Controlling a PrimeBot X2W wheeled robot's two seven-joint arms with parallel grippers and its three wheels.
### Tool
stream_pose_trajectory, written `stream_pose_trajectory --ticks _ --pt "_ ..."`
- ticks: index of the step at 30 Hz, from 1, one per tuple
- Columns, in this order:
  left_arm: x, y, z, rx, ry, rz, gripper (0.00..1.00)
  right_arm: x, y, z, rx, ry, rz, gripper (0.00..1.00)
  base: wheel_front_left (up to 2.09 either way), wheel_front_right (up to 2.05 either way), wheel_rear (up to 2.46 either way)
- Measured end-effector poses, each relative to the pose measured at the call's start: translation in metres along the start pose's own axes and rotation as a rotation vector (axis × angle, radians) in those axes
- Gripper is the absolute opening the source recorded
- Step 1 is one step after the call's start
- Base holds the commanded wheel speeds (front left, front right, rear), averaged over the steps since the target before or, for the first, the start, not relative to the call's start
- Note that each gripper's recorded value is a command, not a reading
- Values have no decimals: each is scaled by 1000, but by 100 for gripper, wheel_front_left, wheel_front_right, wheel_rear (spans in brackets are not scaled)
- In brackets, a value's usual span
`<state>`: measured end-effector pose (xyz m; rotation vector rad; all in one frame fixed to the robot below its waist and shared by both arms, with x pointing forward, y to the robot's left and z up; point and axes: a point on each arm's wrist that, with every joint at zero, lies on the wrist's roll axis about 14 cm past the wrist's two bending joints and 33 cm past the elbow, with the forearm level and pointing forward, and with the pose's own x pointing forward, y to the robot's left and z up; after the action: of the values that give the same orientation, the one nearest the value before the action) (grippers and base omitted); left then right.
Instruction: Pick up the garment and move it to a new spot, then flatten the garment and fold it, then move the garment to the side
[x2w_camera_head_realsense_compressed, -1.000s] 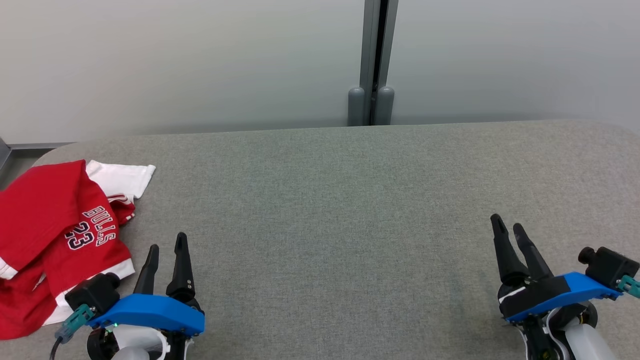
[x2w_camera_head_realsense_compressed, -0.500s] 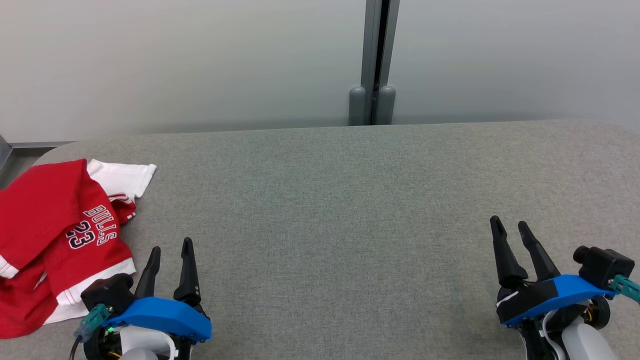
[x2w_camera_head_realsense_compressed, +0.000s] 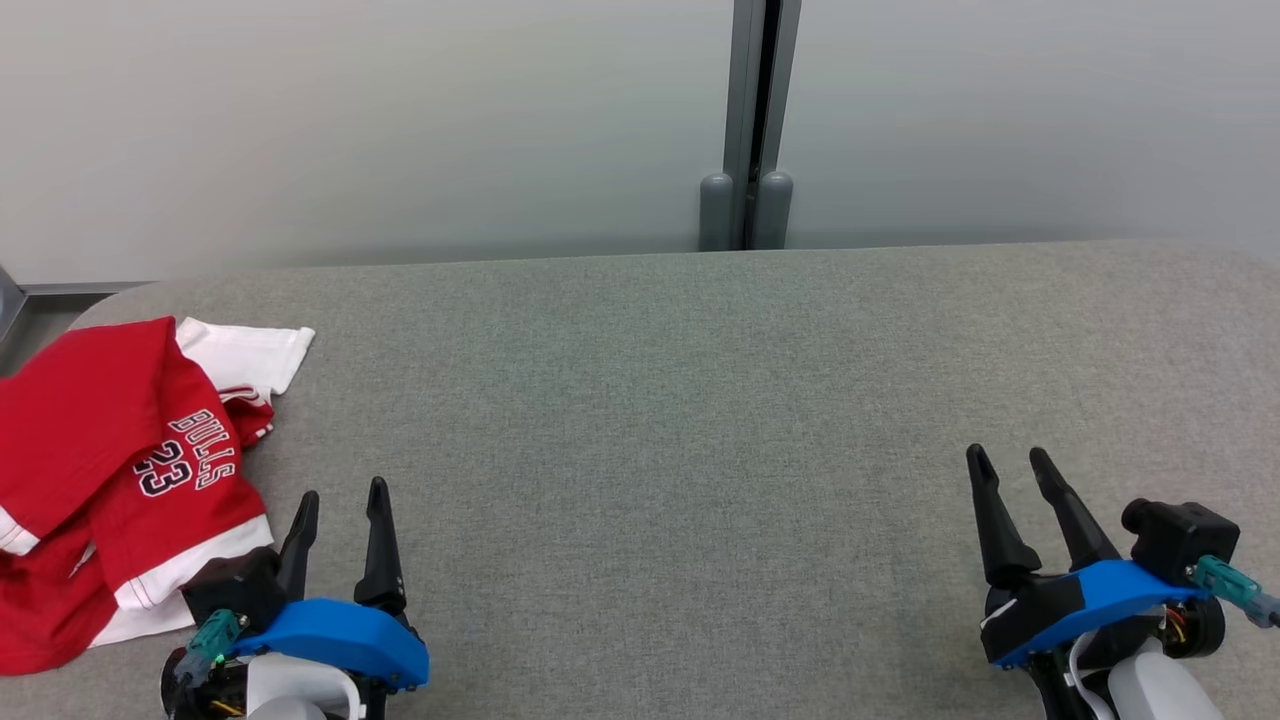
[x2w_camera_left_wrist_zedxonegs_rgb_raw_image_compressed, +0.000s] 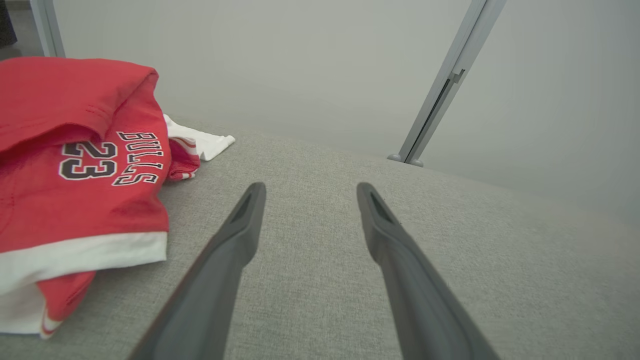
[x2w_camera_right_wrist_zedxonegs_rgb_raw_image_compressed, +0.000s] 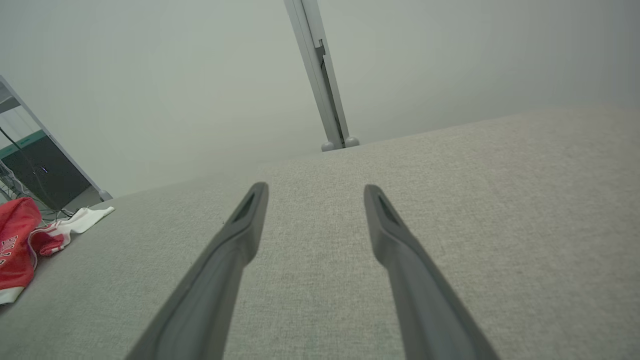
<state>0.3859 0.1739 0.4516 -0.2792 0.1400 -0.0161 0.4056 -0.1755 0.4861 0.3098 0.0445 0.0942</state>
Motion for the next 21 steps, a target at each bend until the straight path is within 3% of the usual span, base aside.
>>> stream_pose_trajectory --ticks 21 --pt "-2 -2 -10 152 17 -27 100 2 2 -6 -154 9 26 100 0 0 0"
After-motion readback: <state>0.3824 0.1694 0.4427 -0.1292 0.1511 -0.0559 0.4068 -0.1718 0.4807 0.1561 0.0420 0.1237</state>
